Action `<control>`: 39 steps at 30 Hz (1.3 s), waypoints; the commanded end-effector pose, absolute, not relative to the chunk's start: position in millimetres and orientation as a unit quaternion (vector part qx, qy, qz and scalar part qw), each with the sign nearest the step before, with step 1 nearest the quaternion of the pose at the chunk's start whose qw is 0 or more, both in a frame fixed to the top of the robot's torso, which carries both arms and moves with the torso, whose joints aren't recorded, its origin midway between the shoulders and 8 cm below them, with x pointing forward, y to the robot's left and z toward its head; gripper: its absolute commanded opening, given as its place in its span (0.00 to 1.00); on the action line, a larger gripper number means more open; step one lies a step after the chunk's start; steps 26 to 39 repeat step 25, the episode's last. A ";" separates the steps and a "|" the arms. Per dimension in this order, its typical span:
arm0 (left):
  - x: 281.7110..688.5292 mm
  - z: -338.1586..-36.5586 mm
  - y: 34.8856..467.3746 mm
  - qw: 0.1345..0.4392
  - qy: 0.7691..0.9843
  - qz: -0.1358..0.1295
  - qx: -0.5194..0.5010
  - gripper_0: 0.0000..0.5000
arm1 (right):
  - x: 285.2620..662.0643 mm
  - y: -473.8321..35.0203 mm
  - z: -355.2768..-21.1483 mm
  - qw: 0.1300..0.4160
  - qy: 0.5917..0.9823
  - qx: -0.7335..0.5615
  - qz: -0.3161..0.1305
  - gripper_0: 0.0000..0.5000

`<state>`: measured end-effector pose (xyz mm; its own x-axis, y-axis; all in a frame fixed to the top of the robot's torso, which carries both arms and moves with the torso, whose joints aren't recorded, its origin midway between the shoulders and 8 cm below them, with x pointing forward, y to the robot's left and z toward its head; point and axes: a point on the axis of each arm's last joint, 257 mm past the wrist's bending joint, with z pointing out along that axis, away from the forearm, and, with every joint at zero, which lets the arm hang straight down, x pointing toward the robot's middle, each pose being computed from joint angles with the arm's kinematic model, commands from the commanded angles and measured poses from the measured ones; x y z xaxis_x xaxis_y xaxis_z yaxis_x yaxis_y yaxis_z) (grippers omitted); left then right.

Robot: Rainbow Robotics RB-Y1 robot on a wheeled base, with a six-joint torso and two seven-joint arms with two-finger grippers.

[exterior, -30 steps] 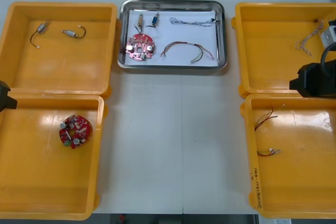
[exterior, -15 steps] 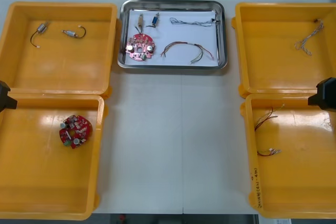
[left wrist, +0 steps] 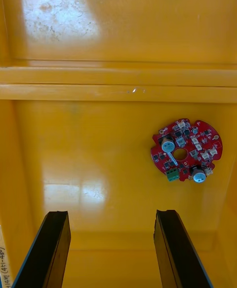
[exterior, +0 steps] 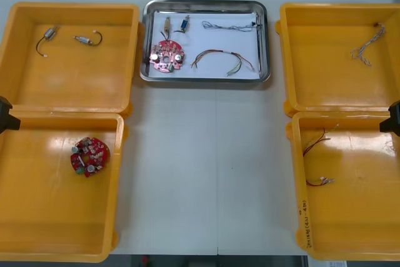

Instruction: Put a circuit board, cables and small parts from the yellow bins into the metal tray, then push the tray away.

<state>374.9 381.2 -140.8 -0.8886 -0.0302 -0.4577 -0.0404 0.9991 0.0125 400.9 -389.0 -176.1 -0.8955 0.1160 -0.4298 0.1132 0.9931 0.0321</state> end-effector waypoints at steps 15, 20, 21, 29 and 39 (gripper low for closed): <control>370.4 -125.9 397.2 0.245 0.969 0.041 -0.004 1.00 | 399.3 -397.2 -164.2 0.223 0.974 0.022 -0.019 1.00; 370.4 -125.9 397.2 0.245 0.969 0.041 -0.004 1.00 | 399.3 -396.3 -163.9 0.223 0.974 0.024 -0.017 1.00; 370.4 -125.9 397.2 0.245 0.969 0.041 -0.004 1.00 | 399.3 -396.3 -163.9 0.223 0.974 0.024 -0.017 1.00; 370.4 -125.9 397.2 0.245 0.969 0.041 -0.004 1.00 | 399.3 -396.3 -163.9 0.223 0.974 0.024 -0.017 1.00; 370.4 -125.9 397.2 0.245 0.969 0.041 -0.004 1.00 | 399.3 -396.3 -163.9 0.223 0.974 0.024 -0.017 1.00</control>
